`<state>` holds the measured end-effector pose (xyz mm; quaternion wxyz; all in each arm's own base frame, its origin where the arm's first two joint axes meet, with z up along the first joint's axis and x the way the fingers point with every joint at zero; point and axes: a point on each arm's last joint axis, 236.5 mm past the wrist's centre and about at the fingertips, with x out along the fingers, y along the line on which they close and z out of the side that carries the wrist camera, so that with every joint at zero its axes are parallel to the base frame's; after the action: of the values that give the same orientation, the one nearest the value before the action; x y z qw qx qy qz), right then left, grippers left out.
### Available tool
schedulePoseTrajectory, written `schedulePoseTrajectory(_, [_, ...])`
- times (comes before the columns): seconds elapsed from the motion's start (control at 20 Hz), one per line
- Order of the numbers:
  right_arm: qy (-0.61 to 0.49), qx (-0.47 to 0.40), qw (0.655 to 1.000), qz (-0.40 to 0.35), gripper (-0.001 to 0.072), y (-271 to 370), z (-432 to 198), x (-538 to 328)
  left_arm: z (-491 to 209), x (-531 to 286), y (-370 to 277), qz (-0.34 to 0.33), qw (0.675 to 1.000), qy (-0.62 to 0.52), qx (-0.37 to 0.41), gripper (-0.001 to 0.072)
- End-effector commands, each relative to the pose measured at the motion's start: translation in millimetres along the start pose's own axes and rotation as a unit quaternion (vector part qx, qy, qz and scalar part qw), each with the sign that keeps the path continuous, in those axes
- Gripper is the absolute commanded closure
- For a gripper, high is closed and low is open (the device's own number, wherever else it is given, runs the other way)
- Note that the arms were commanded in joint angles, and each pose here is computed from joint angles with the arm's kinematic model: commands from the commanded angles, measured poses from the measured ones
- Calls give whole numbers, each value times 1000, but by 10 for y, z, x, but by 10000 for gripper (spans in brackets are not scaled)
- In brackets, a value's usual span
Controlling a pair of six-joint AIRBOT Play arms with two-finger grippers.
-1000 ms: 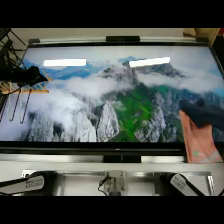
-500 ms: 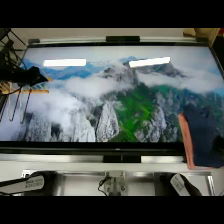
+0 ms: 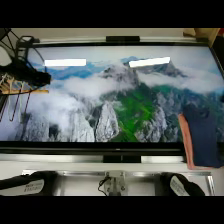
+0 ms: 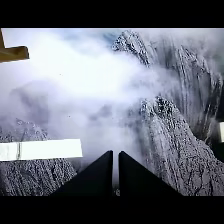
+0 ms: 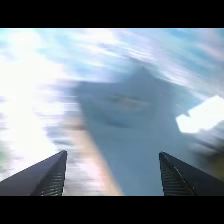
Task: Fold the shirts.
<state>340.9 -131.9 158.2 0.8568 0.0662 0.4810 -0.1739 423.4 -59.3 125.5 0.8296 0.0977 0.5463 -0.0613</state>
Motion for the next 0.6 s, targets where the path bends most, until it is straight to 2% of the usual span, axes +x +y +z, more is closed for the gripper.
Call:
schedulePoseTrajectory(0.0, [79, -63, 986, 131, 29, 1334, -258, 159, -183, 44, -451, 20, 998, 46, 34, 108])
schedulePoseTrajectory(0.05, [145, -68, 973, 168, 29, 1590, -522, 246, -303, 174, -565, 1, 998, 65, 18, 32])
schedulePoseTrajectory(0.2, [235, -74, 942, 230, 29, 2007, -866, 349, -605, 410, -674, -20, 995, 90, -34, 28])
schedulePoseTrajectory(0.55, [237, -87, 938, 237, 29, 2146, -915, 365, -665, 458, -677, -19, 994, 99, -35, 29])
